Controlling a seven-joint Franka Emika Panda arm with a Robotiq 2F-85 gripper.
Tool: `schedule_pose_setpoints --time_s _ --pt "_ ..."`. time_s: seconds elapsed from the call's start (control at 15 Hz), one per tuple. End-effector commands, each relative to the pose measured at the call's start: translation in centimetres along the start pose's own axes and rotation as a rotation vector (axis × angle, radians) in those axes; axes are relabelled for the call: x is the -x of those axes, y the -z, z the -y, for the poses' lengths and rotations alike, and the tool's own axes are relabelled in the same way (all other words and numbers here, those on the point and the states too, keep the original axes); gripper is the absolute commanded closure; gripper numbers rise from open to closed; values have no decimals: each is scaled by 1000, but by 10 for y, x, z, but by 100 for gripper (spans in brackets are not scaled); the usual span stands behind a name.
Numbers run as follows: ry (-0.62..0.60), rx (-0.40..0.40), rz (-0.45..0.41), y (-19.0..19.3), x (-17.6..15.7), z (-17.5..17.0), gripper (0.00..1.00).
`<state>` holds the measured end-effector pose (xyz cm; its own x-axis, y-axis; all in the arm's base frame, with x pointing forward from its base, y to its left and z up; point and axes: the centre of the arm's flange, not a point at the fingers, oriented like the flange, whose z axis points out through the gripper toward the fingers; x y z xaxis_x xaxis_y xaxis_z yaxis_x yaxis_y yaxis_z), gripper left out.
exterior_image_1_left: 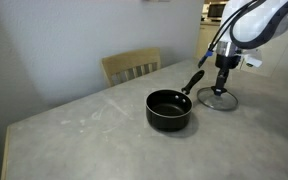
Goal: Take the lid off the pot
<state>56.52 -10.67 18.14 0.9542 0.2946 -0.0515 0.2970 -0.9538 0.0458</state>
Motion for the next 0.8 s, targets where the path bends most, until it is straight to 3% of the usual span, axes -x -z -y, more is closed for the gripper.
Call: schedule_pose_setpoints --time_s 0.0,0.73 --pt "3 -8 -36 18 5 -2 0" --pt "-3 -43 -121 127 13 15 0"
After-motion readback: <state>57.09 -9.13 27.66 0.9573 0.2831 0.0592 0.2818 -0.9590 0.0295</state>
